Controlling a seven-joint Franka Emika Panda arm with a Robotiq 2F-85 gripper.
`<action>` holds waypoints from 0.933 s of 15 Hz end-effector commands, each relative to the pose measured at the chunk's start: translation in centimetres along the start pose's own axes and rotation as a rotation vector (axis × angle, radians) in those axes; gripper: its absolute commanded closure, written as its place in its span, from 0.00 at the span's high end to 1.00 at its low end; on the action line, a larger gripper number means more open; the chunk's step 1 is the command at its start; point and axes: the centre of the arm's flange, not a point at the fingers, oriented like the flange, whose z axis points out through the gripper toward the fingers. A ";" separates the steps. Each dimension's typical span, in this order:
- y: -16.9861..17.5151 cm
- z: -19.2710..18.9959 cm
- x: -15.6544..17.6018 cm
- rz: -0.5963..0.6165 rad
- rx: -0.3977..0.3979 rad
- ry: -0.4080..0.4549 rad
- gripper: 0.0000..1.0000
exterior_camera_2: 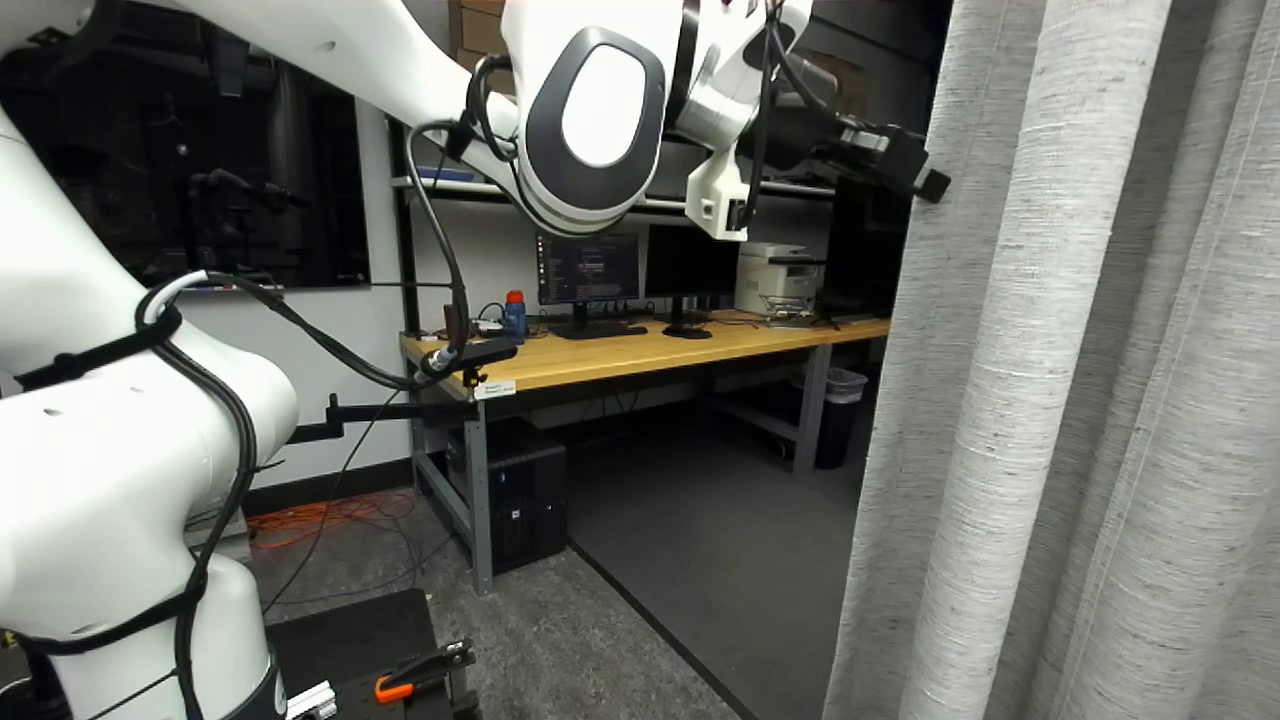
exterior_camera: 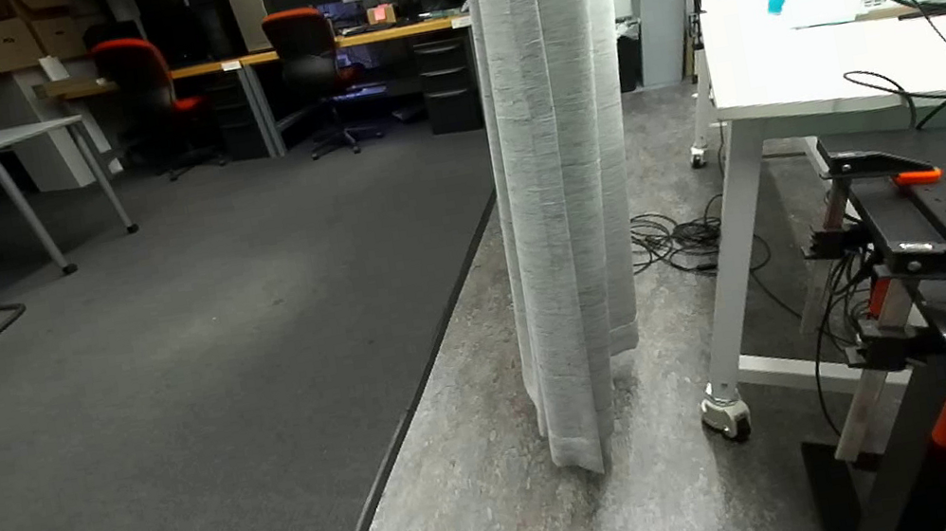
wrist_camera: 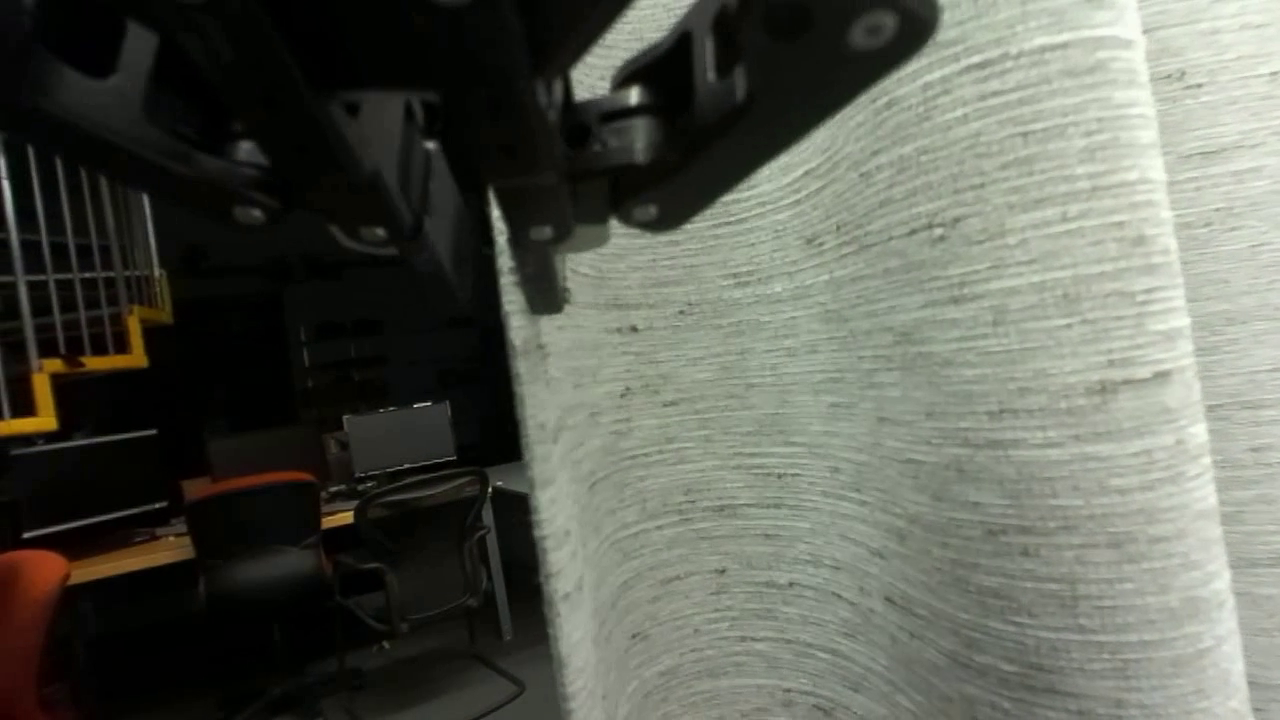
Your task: Slide the curtain to the left
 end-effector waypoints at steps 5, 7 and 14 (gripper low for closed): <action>-0.5 -2.8 -0.4 0.058 0.153 -0.104 0.01; -1.9 -4.7 -0.5 0.066 0.209 -0.099 0.01; -11.0 -16.1 -2.4 -0.055 0.392 -0.046 0.01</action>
